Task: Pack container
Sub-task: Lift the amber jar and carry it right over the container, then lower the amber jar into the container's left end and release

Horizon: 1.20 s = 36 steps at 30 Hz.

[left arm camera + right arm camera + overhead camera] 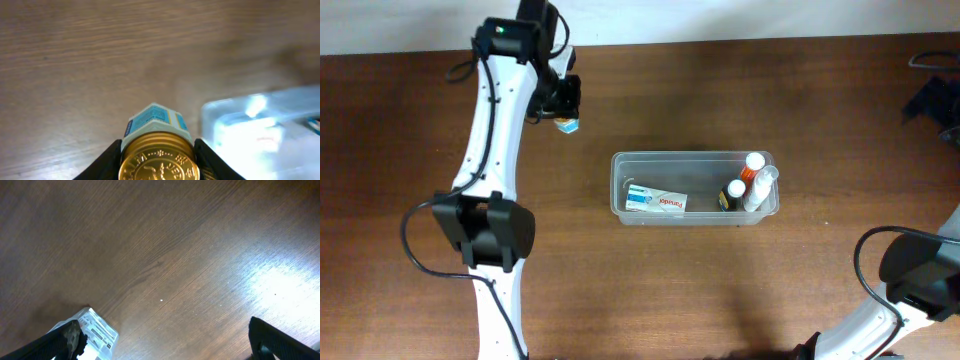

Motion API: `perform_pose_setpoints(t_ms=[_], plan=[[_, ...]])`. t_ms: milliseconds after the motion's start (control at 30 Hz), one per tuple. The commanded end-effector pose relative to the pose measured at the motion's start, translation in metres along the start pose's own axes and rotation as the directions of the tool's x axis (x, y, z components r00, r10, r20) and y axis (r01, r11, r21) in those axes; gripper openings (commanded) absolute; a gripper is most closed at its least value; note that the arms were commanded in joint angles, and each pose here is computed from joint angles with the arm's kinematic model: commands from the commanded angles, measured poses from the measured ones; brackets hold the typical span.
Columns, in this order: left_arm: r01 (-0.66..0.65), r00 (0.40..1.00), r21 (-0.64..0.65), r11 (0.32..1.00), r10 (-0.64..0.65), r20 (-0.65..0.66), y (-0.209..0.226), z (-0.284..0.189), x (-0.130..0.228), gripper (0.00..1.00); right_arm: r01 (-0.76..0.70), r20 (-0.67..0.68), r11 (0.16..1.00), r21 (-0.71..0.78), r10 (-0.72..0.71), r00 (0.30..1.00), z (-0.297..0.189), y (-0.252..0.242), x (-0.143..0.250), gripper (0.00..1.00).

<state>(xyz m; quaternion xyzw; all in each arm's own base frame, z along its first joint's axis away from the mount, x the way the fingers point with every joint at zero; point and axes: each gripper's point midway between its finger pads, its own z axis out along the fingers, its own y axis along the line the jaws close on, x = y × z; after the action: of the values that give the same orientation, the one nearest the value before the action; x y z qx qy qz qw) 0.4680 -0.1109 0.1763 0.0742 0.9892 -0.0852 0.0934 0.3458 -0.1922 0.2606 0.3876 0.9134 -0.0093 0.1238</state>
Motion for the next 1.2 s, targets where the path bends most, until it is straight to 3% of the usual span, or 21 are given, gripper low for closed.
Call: perform_pose_setpoints(t_ms=[0, 500, 667, 900, 1167], plan=[[-0.096, 0.995, 0.135, 0.986, 0.092, 0.032, -0.034, -0.021, 0.002, 0.34, -0.011, 0.0, 1.0, -0.003, 0.011, 1.0, -0.003, 0.0, 0.003, 0.98], [-0.347, 0.934, 0.257, 0.902, 0.356, 0.011, -0.157, -0.023, 0.043, 0.33, -0.011, 0.0, 1.0, -0.003, 0.011, 1.0, -0.003, 0.0, 0.003, 0.98], [-0.439, 0.895, 0.174, 0.882, 0.447, -0.008, -0.182, -0.015, 0.059, 0.34, -0.011, 0.0, 1.0, -0.003, 0.011, 1.0, -0.003, 0.0, 0.003, 0.98], [-0.461, 0.882, 0.04, 0.886, 0.463, -0.086, -0.184, 0.004, 0.074, 0.35, -0.011, 0.0, 1.0, -0.003, 0.011, 1.0, -0.003, 0.0, 0.003, 0.98], [-0.424, 0.868, 0.026, 0.905, 0.414, -0.275, -0.163, 0.044, 0.105, 0.35, -0.011, 0.0, 1.0, -0.003, 0.011, 1.0, -0.003, 0.0, 0.003, 0.98]])
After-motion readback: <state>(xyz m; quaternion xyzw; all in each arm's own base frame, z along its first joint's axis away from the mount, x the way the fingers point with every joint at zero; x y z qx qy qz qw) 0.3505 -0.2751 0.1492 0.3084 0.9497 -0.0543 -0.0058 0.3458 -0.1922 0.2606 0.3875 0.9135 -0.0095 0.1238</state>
